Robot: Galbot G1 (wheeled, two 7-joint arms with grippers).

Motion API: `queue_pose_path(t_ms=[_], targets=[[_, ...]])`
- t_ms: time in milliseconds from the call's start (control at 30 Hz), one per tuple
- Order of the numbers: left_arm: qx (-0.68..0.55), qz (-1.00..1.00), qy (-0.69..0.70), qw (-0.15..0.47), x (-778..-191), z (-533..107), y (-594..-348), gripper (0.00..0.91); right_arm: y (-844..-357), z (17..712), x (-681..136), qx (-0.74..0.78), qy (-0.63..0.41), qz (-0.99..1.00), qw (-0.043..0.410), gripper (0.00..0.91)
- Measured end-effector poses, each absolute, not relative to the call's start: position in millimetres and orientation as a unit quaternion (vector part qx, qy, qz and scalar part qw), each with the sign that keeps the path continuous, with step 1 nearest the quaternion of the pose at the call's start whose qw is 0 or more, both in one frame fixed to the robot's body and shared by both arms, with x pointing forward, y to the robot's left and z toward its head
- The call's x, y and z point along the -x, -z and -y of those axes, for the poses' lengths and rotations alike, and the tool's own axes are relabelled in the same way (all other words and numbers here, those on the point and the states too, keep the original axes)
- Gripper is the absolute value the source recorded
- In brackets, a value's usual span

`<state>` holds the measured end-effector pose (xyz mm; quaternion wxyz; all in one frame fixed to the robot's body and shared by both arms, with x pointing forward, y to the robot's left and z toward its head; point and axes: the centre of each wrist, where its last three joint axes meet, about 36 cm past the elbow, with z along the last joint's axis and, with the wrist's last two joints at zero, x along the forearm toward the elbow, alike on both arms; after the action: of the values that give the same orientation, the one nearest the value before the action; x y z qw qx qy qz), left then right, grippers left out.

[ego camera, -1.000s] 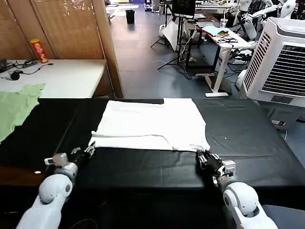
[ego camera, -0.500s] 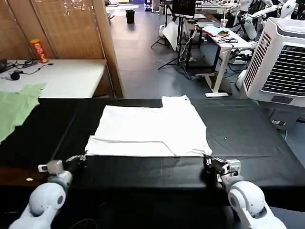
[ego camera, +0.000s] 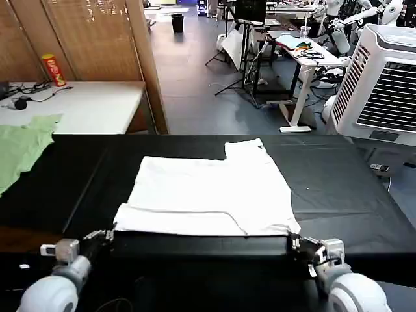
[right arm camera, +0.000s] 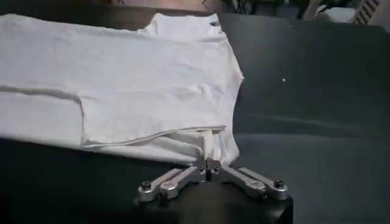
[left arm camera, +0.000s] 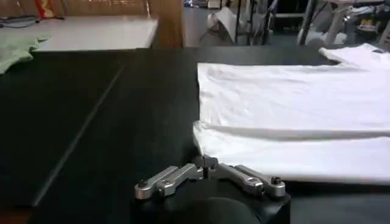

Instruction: Fold and organize the clothes.

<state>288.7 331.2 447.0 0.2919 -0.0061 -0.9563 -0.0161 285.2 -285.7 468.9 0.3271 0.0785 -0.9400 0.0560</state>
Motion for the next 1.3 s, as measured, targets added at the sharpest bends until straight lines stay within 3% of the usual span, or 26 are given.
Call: queue_pose_path(t_ms=[333,600,800,933,1300], targets=[[-0.011,0.942,0.020,0.333,-265.5,-324.9,-463.5,0.878,-505.6,284.7,-280.2,-0.084,-0.057,0.953,0.284,0.878],[-0.012,0.959,0.002,0.282,-281.1,-331.9,-499.4,0.878,-512.6,301.0,-334.8,-0.074,-0.056,0.972,0.216,0.878],[-0.014,0.977,-0.029,0.212,-335.6,-338.4,-511.3,0.878,-494.5,310.3,-418.5,-0.048,-0.035,0.984,0.170,0.878],[-0.013,0.981,-0.045,0.188,-388.8,-339.5,-505.8,0.878,-482.2,307.6,-477.9,-0.038,-0.029,0.986,0.159,0.878],[0.020,0.975,-0.055,0.215,-528.3,-330.4,-477.5,0.878,-461.0,296.8,-591.9,-0.027,-0.006,0.978,0.209,0.878]])
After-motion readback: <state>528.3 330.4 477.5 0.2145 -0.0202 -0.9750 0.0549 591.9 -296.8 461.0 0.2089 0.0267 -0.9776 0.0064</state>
